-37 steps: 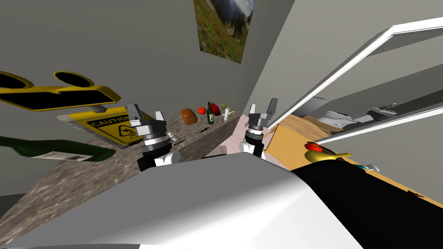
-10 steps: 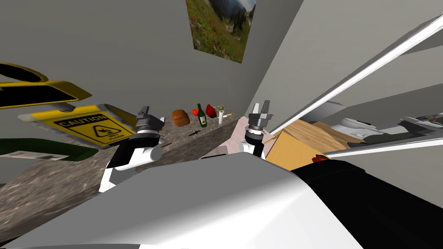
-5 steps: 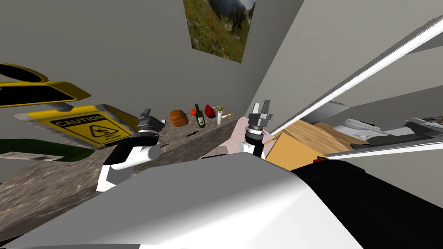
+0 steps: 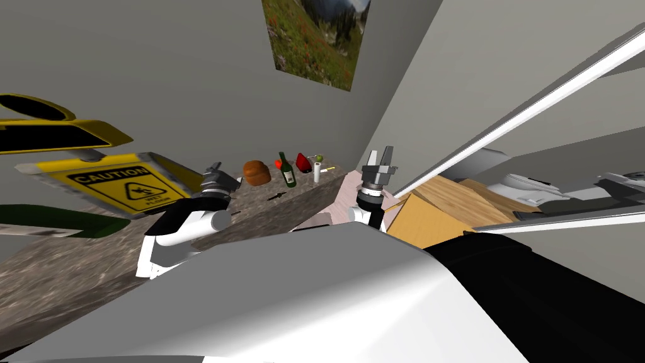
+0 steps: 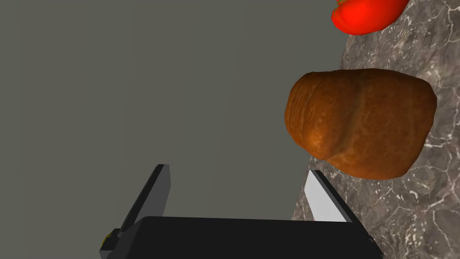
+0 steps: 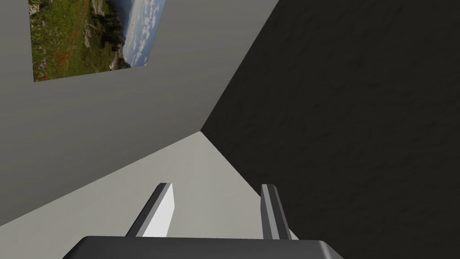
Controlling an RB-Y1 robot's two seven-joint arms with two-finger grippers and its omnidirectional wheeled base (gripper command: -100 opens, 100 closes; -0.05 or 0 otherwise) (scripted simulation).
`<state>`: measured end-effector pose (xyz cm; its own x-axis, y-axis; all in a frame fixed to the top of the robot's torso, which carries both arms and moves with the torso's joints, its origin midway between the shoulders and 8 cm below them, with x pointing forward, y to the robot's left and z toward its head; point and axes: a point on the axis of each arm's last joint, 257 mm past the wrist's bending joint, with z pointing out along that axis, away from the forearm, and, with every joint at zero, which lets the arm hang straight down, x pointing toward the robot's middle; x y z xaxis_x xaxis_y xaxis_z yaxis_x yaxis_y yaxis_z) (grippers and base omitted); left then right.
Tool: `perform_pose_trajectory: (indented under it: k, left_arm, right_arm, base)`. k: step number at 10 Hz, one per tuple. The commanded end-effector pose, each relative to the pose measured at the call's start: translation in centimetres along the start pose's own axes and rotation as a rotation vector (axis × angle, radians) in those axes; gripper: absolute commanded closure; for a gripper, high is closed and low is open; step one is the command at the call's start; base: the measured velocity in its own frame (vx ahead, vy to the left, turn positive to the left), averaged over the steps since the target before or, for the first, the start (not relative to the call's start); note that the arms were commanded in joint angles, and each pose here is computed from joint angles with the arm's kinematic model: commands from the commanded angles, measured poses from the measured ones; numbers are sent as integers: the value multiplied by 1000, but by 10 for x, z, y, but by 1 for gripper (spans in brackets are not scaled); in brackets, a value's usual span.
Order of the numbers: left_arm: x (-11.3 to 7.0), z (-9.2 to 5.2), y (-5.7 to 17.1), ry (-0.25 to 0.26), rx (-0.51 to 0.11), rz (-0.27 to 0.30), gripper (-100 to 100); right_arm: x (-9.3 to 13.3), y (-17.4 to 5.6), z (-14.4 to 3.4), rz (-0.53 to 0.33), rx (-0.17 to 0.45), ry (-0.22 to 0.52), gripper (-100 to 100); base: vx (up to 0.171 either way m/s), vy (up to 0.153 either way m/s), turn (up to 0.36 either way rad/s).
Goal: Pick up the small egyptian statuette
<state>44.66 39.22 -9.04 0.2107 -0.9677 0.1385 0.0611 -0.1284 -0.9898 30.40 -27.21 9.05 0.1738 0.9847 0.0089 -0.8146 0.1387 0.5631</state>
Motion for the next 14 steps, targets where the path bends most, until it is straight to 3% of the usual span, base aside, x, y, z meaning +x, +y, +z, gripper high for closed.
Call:
perform_pose_trajectory:
  k: [1, 2, 4, 5, 7, 8, 10, 11, 13, 14]
  left_arm:
    - [-2, -1, 8, -5, -30, -1, -100]
    - [-10, 2, 11, -21, -57, -39, -100]
    - [-12, 1, 23, -29, -104, -39, -100]
    - [-20, 4, 27, -45, -130, -79, -100]
    - [-22, 2, 39, -54, -178, -79, -100]
    - [-28, 4, 42, -70, -200, -120, -100]
    - [-30, 1, 55, -80, -252, -121, -100]
    - [-36, 3, 58, -95, -271, -162, -100]
    - [-38, -2, 72, -107, -326, -162, -100]
    - [-44, 0, 75, -122, -346, -203, -100]
  right_arm:
    - [0, 0, 0, 0, 0, 0, 0]
    - [0, 0, 0, 0, 0, 0, 0]
    - [0, 0, 0, 0, 0, 0, 0]
    - [0, 0, 0, 0, 0, 0, 0]
    - [0, 0, 0, 0, 0, 0, 0]
    - [0, 0, 0, 0, 0, 0, 0]
    - [0, 0, 0, 0, 0, 0, 0]
    - [0, 0, 0, 0, 0, 0, 0]
    - [0, 0, 0, 0, 0, 0, 0]
    - [0, 0, 0, 0, 0, 0, 0]
  base:
    - [0, 0, 0]
    - [21, -45, 13]
    - [14, -48, 10]
    - [21, -76, 4]
    - [22, -58, 8]
    - [13, -56, -2]
    - [17, -47, 4]
    - [21, -64, -10]
    - [17, -46, 3]
    - [15, -47, -18]
